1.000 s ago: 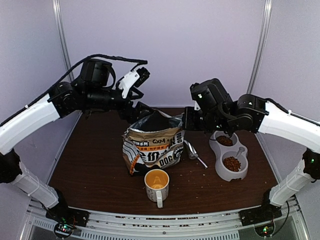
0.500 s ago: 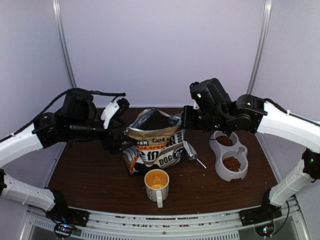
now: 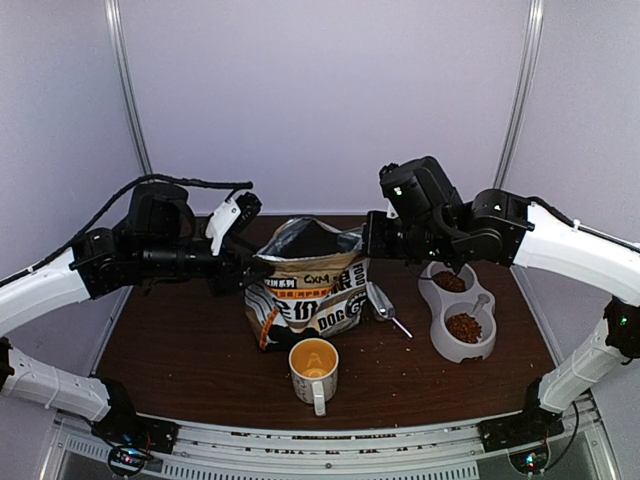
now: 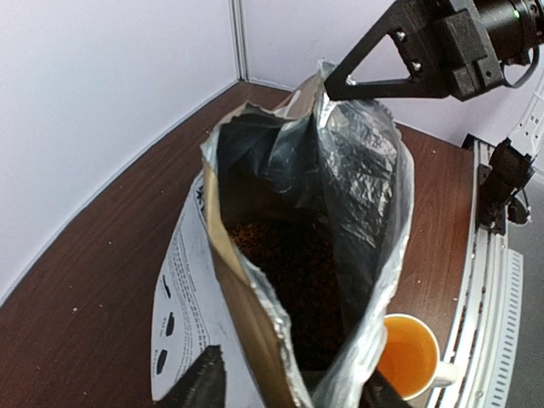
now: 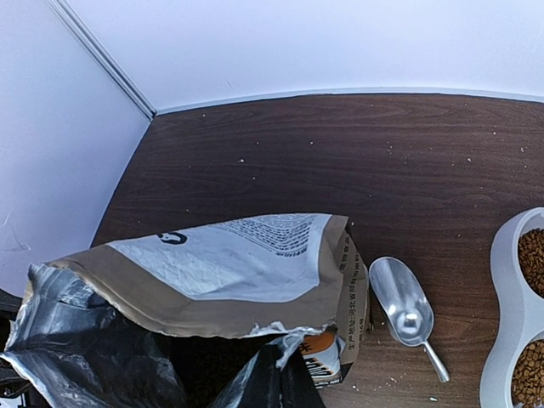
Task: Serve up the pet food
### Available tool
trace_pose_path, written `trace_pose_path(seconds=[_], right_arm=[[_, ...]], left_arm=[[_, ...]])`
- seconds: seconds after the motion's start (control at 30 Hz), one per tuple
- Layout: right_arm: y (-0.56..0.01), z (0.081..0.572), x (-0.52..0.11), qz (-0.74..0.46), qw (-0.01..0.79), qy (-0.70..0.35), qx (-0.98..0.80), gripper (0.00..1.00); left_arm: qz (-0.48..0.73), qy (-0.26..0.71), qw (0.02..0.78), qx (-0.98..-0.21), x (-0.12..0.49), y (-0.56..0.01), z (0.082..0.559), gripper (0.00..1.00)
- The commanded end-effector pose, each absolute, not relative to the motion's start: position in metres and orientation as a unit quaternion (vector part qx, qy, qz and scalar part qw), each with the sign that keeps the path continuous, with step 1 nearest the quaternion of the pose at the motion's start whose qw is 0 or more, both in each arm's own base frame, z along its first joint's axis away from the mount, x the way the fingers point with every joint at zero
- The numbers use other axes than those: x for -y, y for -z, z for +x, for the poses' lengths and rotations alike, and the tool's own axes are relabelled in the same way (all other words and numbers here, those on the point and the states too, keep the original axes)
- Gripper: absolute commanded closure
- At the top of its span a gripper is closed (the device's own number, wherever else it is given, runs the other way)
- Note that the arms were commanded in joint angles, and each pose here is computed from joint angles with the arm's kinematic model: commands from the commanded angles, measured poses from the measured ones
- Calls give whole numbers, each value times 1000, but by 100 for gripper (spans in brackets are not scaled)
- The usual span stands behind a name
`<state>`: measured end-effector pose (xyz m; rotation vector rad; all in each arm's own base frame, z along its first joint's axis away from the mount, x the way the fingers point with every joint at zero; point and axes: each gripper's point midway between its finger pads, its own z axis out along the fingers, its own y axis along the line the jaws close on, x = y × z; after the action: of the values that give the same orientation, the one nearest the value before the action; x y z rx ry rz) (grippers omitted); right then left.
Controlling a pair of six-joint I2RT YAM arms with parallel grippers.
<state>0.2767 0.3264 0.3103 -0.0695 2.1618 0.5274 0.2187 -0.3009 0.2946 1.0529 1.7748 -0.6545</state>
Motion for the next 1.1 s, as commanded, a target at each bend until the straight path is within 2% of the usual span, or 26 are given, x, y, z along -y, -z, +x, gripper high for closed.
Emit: trace_pose_path(seconds=[0.0,0.03,0.17,0.23,0.33,0.4,0.5,0.67,1.0,1.07], right_arm=[[-342,290,-320,10,491,-228,-841,100],[-344,290,-319,7,493,-227,-840,96],[-360,287,-310,-18,512,-229,-828,56],[-367,282,-309,-52,517,-246,-819,40],[-366,276,-302,-101,517,-265,-808,26],[-355,276,-292,-123,517,-276,-801,21],[-338,272,-284,-151,513,-326,-780,18],[-307,267,-285,-196,518,-367,-747,19],[-284,293,-320,-233,496,-400,-735,26],[-280,297,-324,-239,491,-406,-733,31]], left_arm=[[430,277,495,-702,303,-309,220,61],[429,278,496,-701,303,-309,220,67],[423,278,502,-702,301,-312,221,89],[417,272,508,-703,298,-314,222,96],[412,261,517,-704,292,-320,227,100],[410,263,519,-702,289,-324,229,100],[413,274,517,-698,287,-330,231,100],[422,287,508,-693,290,-333,230,100],[424,291,505,-693,290,-337,231,100],[425,291,504,-693,290,-337,231,100]])
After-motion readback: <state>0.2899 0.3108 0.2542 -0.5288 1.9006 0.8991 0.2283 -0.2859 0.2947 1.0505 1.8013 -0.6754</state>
